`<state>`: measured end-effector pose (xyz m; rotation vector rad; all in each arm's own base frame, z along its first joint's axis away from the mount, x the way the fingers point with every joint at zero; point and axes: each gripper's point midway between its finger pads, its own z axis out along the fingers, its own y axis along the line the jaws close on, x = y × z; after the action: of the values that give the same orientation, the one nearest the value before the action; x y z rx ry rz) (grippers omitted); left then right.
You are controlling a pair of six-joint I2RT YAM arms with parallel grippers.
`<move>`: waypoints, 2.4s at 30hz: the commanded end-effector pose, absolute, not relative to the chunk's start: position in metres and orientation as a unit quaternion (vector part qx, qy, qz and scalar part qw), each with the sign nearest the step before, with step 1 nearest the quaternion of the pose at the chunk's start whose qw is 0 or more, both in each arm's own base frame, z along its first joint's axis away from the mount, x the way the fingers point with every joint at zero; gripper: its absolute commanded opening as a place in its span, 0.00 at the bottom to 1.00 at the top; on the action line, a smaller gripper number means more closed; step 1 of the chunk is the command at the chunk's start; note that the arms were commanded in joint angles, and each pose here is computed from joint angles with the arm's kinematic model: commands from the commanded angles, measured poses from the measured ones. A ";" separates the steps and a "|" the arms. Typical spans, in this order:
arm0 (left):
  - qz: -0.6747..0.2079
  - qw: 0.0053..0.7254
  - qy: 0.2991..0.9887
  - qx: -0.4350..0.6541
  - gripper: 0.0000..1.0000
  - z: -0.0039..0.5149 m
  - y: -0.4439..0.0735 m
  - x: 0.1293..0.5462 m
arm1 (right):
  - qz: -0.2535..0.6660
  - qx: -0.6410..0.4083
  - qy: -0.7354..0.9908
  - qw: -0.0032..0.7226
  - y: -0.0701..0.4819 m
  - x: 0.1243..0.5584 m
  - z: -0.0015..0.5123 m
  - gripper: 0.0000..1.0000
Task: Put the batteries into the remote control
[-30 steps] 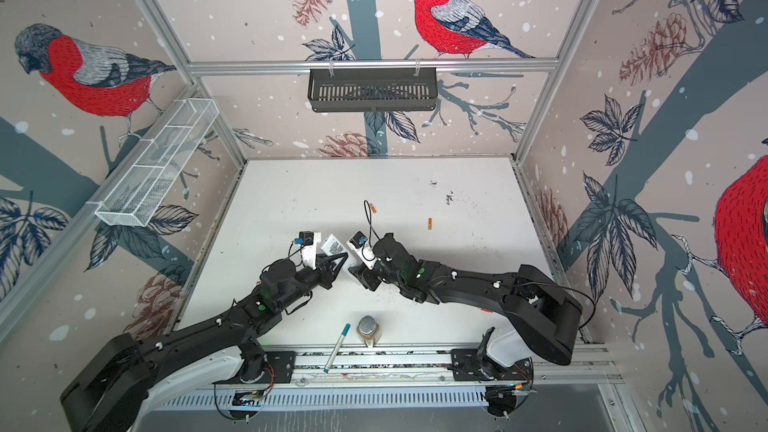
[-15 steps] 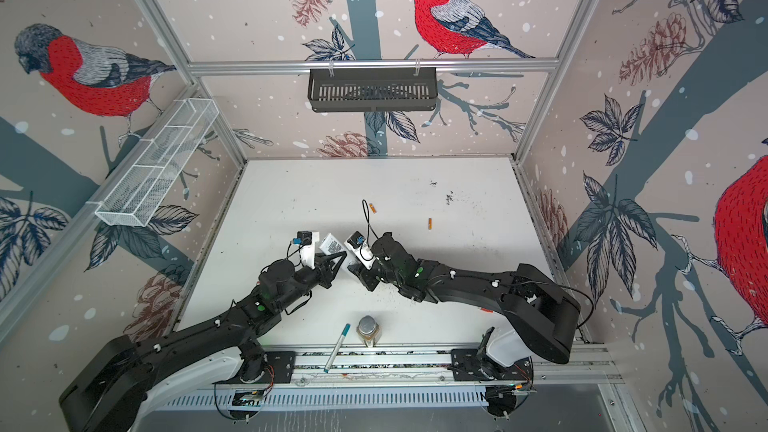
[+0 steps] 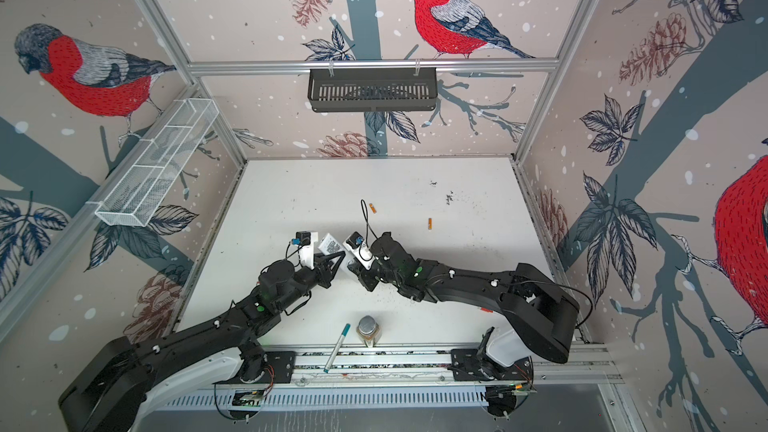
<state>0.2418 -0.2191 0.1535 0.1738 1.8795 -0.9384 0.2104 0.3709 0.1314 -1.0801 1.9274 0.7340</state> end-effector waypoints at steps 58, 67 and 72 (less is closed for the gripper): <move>-0.379 0.523 0.762 0.054 0.00 0.163 -0.207 0.250 | 0.087 -0.030 0.949 0.300 0.177 0.285 0.076 0.68; -0.396 0.522 0.749 0.096 0.00 0.183 -0.218 0.243 | 0.116 0.007 0.944 0.309 0.136 0.328 0.092 0.87; -0.405 0.522 0.744 0.103 0.00 0.191 -0.217 0.238 | 0.103 0.019 0.951 0.290 0.118 0.351 0.080 0.82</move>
<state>0.2410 -0.2147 0.1828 0.2114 1.8008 -0.9523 0.3436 0.1148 0.0828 0.1102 2.5207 0.2476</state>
